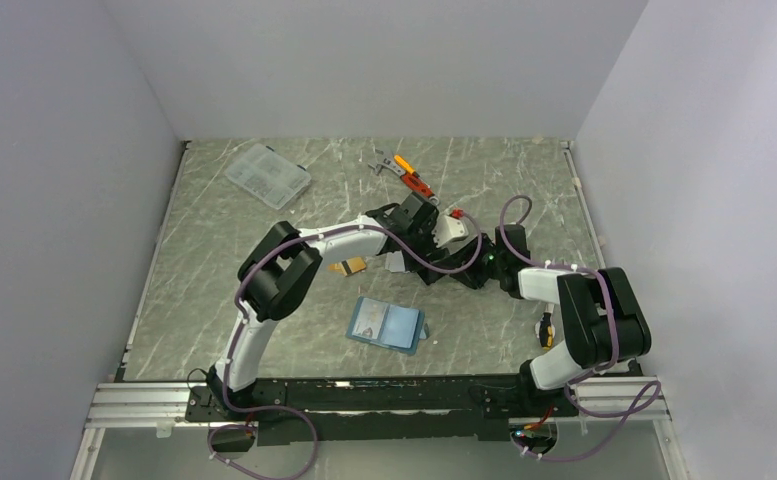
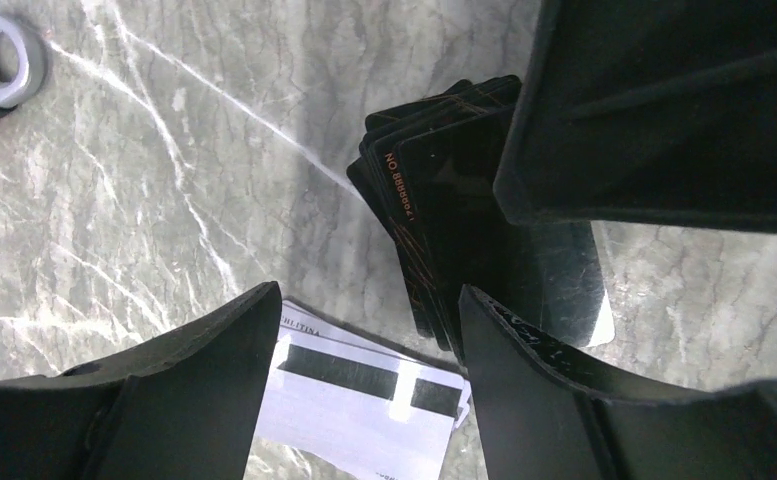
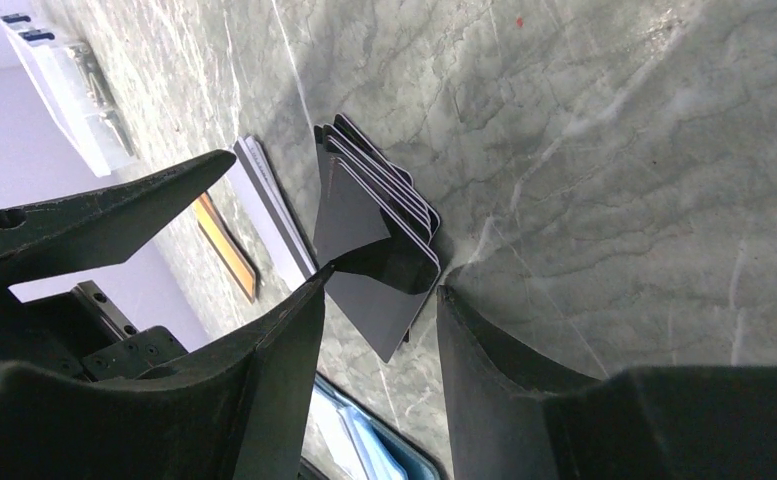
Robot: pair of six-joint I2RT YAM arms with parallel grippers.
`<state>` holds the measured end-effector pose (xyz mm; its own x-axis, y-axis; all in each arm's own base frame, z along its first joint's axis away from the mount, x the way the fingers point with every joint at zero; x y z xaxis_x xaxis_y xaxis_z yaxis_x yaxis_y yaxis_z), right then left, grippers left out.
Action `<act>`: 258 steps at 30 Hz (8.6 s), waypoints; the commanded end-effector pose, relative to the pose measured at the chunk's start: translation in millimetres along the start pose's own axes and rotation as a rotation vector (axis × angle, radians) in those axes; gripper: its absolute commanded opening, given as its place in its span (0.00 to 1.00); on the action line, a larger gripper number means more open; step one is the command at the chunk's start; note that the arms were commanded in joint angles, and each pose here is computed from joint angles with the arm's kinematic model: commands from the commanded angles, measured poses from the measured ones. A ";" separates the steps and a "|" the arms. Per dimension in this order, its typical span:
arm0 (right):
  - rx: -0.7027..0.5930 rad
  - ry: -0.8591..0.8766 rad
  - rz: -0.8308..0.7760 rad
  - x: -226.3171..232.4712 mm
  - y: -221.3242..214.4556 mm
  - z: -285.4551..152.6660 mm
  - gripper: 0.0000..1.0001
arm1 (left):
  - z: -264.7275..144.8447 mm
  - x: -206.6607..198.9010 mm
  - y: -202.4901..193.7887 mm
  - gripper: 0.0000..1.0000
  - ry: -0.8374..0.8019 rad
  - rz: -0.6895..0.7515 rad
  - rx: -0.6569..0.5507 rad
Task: Put the credit cards into the card holder
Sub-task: Pick up the credit card from the center of the board.
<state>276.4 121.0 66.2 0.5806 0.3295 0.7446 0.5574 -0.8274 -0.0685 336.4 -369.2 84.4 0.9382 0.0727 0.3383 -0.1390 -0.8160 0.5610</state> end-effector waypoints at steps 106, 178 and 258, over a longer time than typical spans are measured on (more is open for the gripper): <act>0.150 0.102 -0.264 12.3 -19.1 -8.9 0.25 | -21.2 -75.6 -20.4 0.50 -0.252 0.004 -0.009; 0.254 0.711 -0.699 94.6 -58.6 -108.3 0.00 | -138.4 -23.4 35.5 0.08 -0.887 -0.480 -0.710; 0.361 0.535 -0.624 63.5 -105.7 -70.6 0.00 | -186.6 -5.3 49.4 0.34 -0.874 -0.564 -0.833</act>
<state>222.2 193.4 200.6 -0.2652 0.2585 0.9289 0.8456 -0.4005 0.3529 272.5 -298.1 210.8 0.6921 -0.2971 -0.6579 0.6053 -0.2575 0.7531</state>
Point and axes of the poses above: each gripper's point midway between its finger pads, its own z axis out along the fingers, its own x axis along the line the jaws close on, y = z × x, the point moved 6 cm from there along -z, back along the fingers, and after that the axes turned 15 degrees about z, right-handed, at the moved point
